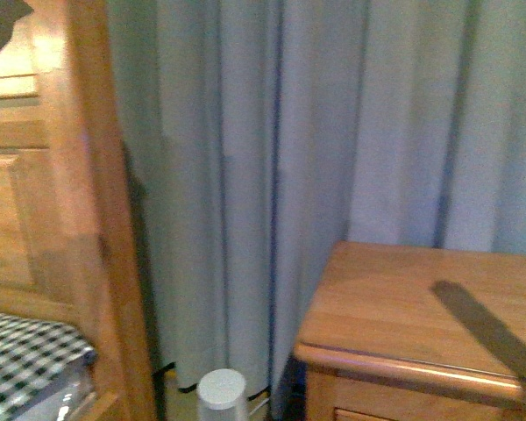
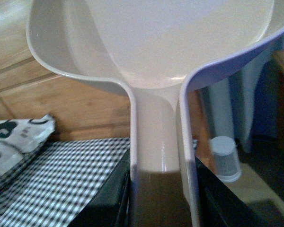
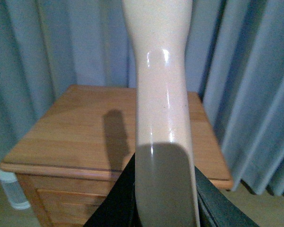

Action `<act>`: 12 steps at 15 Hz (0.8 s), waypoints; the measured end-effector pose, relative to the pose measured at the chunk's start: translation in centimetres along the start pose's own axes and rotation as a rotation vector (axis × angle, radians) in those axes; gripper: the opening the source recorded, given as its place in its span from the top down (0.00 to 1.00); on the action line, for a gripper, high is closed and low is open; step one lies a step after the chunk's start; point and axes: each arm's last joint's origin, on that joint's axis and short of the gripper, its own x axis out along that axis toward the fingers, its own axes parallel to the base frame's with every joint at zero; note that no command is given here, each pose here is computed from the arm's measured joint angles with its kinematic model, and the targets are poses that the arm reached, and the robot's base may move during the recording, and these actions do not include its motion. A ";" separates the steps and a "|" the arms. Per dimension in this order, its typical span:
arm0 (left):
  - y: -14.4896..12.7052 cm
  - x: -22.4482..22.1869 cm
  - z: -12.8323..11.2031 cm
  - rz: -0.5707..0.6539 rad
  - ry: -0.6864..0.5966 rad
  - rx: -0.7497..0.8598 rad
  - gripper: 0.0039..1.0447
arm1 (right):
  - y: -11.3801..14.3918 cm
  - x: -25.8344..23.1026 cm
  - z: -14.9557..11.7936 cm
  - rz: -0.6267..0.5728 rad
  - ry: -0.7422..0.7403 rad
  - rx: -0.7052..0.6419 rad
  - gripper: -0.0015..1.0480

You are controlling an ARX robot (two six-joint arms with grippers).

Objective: Clean up trash

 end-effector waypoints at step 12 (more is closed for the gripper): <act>0.0 0.0 0.0 -0.002 0.001 -0.001 0.74 | 0.0 0.0 0.0 -0.008 -0.001 0.001 0.82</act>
